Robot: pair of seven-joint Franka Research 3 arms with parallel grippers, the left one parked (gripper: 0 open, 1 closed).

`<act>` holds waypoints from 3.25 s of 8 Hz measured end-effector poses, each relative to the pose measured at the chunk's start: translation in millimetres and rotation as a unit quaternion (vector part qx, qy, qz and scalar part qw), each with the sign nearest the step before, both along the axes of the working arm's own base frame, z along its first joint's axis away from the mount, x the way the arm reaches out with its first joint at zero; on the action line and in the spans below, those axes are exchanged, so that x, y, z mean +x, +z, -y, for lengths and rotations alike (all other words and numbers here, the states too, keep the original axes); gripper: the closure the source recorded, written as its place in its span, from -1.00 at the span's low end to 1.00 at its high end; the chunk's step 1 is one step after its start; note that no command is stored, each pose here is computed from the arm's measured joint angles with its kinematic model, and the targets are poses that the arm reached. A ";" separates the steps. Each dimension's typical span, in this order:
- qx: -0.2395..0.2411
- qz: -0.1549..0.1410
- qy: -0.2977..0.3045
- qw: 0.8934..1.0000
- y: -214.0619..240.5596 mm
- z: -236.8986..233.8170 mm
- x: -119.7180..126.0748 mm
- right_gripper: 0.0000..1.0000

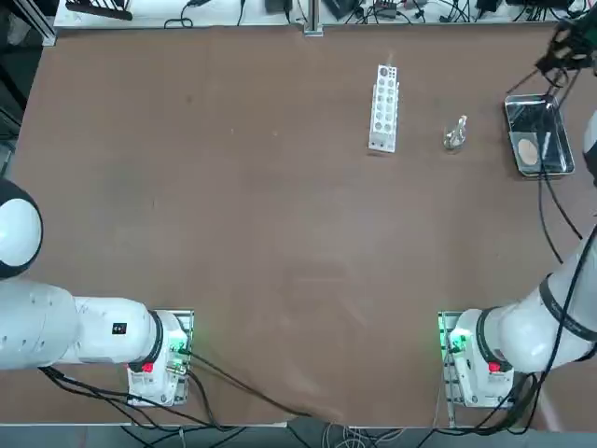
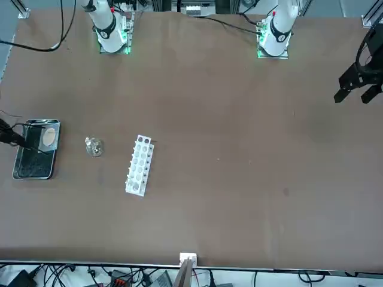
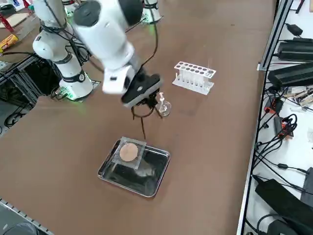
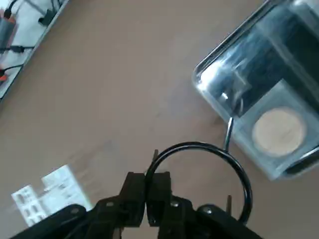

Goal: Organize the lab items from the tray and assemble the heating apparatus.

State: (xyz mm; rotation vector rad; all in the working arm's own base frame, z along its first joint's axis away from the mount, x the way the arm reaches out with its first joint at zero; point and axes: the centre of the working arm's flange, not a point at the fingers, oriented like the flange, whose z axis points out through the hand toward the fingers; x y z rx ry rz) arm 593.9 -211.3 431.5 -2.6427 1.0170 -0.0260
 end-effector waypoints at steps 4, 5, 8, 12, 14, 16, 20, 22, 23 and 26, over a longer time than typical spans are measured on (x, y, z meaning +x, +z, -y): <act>0.018 -0.037 -0.006 0.999 -3.6 -104.1 10.5 0.88; 0.017 -0.038 -0.009 0.999 -12.8 -114.0 8.0 0.88; -0.005 -0.026 -0.018 0.999 -54.3 -159.4 -0.9 0.88; -0.031 -0.007 -0.015 0.999 -83.5 -186.9 -10.5 0.88; -0.038 -0.005 -0.016 0.999 -89.0 -187.0 -11.5 0.88; -0.053 -0.006 -0.015 0.998 -102.5 -191.6 -12.7 0.87; -0.075 -0.009 -0.011 0.997 -121.9 -198.4 -14.9 0.26; -0.077 -0.003 -0.018 0.997 -116.4 -190.4 -13.0 -0.50; -0.079 -0.003 -0.015 0.997 -109.8 -186.0 -10.7 -0.85; -0.099 -0.028 0.021 0.994 -56.8 -167.5 6.3 -1.00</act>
